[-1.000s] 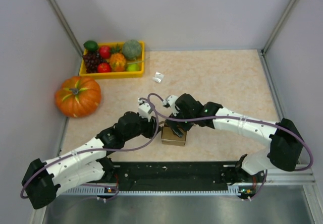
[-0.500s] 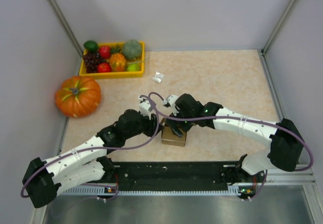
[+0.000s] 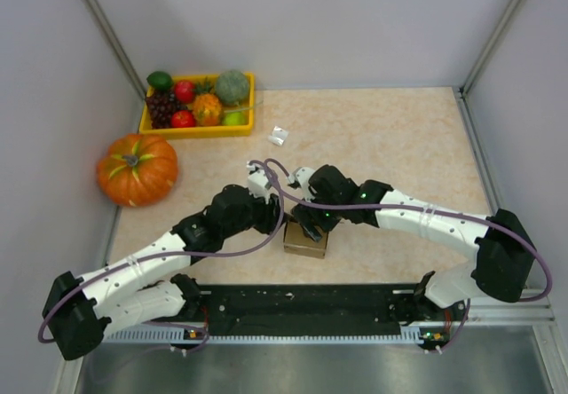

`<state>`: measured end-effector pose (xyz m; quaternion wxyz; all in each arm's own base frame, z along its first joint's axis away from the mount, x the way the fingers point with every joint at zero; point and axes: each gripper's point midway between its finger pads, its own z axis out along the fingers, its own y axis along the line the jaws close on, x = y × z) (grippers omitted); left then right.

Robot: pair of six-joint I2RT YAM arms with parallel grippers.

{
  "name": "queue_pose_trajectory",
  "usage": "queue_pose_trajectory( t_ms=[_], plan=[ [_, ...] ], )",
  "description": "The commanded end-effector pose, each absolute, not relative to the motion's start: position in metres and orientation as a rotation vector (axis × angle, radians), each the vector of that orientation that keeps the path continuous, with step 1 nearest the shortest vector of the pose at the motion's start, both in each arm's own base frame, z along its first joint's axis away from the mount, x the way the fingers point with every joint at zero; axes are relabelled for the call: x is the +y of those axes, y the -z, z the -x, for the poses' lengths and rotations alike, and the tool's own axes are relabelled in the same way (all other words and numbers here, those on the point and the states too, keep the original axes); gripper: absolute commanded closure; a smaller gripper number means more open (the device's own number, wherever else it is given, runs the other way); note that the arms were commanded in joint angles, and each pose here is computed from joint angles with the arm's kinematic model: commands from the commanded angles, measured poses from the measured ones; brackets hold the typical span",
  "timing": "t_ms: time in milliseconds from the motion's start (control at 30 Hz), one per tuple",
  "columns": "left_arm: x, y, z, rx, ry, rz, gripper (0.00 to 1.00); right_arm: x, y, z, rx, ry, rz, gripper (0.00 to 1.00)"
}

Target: Fold the paper box

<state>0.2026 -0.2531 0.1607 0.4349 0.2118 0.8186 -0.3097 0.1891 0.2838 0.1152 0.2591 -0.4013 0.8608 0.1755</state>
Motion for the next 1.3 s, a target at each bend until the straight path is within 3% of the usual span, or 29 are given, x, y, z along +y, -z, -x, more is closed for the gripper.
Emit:
queue_pose_trajectory(
  t_ms=[0, 233, 367, 500, 633, 1133, 1267],
  plan=[
    [-0.256, -0.169, -0.203, 2.024, 0.748, -0.601, 0.57, 0.288, -0.132, -0.194, 2.280, -0.516, 1.052, 0.28],
    [-0.252, -0.163, -0.206, 2.041, 0.696, -0.630, 0.59, 0.290, -0.131, -0.195, 2.280, -0.517, 1.055, 0.28],
    [-0.248, -0.167, -0.208, 2.041, 0.670, -0.623, 0.37, 0.290, -0.129, -0.196, 2.284, -0.508, 1.054, 0.28],
    [-0.244, -0.174, -0.203, 1.978, 0.702, -0.608, 0.34, 0.289, -0.128, -0.195, 2.284, -0.510, 1.060, 0.28],
    [-0.239, -0.178, -0.204, 1.905, 0.688, -0.624, 0.40, 0.291, -0.130, -0.193, 2.278, -0.527, 1.068, 0.29],
    [-0.246, -0.142, -0.221, 1.920, 0.551, -0.781, 0.47, 0.293, -0.132, -0.190, 2.267, -0.553, 1.088, 0.32],
    [-0.251, -0.145, -0.226, 1.923, 0.552, -0.779, 0.59, 0.294, -0.132, -0.192, 2.265, -0.550, 1.088, 0.32]
  ],
)
